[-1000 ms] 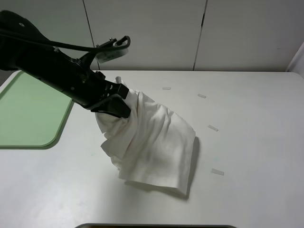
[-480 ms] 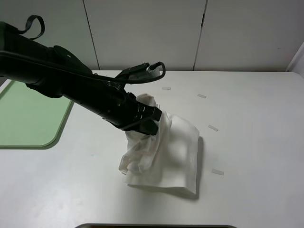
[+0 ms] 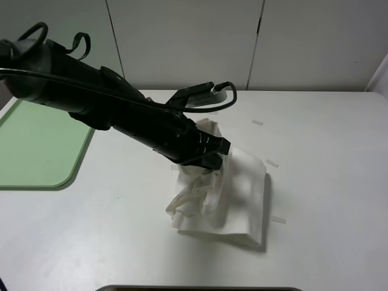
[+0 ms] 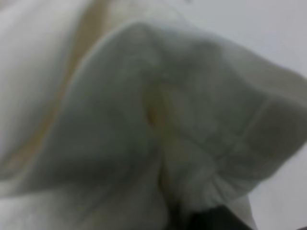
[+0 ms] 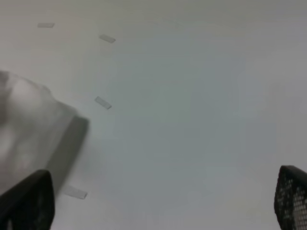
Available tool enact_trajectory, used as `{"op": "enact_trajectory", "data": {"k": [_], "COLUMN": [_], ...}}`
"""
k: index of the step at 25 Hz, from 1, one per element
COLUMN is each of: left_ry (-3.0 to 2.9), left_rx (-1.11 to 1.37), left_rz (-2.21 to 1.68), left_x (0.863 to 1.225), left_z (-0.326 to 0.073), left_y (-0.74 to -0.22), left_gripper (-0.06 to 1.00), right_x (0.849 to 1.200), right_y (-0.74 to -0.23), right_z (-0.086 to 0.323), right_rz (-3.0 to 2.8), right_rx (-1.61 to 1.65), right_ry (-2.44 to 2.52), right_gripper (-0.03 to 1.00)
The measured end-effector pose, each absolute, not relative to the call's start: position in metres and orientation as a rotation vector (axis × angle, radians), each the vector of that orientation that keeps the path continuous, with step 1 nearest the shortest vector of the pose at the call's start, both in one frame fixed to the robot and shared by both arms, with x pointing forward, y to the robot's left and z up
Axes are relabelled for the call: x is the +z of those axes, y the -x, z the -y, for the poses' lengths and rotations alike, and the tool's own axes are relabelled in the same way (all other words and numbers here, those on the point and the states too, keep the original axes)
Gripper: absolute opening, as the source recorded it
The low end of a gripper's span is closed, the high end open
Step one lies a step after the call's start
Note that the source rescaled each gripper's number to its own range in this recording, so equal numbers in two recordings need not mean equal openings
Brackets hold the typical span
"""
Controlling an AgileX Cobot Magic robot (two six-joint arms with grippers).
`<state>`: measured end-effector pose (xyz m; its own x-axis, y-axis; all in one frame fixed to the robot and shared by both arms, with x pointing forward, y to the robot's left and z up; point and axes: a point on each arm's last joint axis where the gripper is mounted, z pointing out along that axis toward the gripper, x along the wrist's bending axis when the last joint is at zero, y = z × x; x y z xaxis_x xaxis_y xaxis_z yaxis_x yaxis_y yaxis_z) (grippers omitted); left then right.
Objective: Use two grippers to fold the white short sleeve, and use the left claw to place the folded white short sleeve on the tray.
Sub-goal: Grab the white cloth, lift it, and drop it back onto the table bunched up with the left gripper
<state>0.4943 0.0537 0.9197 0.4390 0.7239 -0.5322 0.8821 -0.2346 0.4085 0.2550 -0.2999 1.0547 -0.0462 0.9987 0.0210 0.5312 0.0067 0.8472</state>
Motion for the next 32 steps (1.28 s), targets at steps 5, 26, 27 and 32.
{"op": "enact_trajectory", "data": {"k": [5, 26, 27, 32], "left_ry": [-2.028, -2.175, -2.192, -2.234], "left_rx": [-0.299, -0.323, -0.32, -0.304], "left_rz": [-1.282, -1.038, -0.992, -0.839], "left_x": [0.918, 0.886, 0.886, 0.889], "left_z": [-0.031, 0.024, 0.025, 0.028], "left_y": [-0.499, -0.491, -0.489, -0.486], "left_gripper": [0.08, 0.56, 0.59, 0.62], "right_x": [1.055, 1.055, 1.055, 1.055], "right_y": [-0.255, -0.255, -0.255, -0.255], "right_z": [0.299, 0.298, 0.298, 0.298], "right_rz": [-1.65, -1.653, -1.653, -1.653], "right_rx": [0.942, 0.953, 0.953, 0.954], "right_ry": [-1.594, -1.598, -1.598, -1.598], "right_gripper": [1.0, 1.0, 1.0, 1.0]}}
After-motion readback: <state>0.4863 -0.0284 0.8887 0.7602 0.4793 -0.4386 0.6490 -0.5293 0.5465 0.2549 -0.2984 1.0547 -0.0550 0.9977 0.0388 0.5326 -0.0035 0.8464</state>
